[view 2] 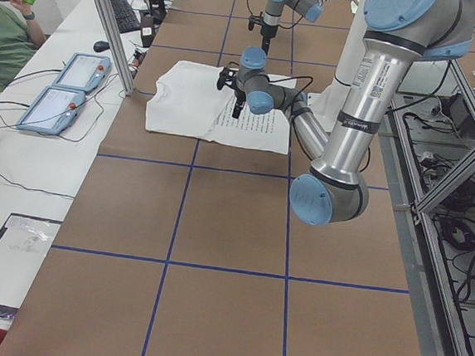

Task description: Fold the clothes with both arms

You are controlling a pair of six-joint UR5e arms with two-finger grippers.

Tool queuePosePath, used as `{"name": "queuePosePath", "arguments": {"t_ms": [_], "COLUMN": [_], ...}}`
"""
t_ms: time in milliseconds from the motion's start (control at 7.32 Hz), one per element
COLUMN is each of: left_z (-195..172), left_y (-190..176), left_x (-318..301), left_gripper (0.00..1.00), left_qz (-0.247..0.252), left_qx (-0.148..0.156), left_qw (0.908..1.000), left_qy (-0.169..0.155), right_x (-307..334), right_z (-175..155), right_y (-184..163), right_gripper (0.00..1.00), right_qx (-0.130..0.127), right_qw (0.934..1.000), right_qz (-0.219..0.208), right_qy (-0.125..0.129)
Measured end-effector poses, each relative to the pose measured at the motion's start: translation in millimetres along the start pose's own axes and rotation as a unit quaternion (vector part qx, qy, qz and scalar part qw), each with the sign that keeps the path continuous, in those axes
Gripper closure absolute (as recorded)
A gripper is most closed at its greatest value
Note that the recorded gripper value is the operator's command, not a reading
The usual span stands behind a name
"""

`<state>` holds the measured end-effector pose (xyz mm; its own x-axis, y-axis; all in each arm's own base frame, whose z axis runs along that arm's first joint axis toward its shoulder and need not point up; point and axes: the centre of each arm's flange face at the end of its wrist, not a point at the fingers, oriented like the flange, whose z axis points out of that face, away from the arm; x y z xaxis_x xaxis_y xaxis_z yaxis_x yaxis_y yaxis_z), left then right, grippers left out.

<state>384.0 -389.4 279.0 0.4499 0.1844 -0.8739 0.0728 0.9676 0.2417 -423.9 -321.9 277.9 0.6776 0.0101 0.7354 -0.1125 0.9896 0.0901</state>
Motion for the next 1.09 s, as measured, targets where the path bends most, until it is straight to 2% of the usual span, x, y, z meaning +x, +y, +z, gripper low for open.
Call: {"name": "queuePosePath", "arguments": {"t_ms": [137,410,956,1093], "left_z": [14,43,72,79], "left_y": [36,93,154,162], "left_x": [3,1,-14,-17], "left_gripper": [0.00,0.00,0.02,0.10], "left_qz": [-0.022,-0.040,-0.041,-0.039], "left_qx": [0.010,0.004,-0.039,-0.047], "left_qw": [0.9997,0.9992,0.9977,0.9972], "left_qy": [0.005,-0.008,-0.039,-0.045], "right_x": [8,44,62,62], "right_z": [10,31,38,38], "right_y": [29,72,90,90], "right_gripper": [0.00,0.00,0.00,0.00], "right_qx": [0.006,0.018,0.023,0.023], "right_qw": [0.9999,0.9992,0.9988,0.9988], "right_qz": [0.006,0.010,0.012,0.012], "right_qy": [-0.010,-0.034,-0.042,-0.042]}}
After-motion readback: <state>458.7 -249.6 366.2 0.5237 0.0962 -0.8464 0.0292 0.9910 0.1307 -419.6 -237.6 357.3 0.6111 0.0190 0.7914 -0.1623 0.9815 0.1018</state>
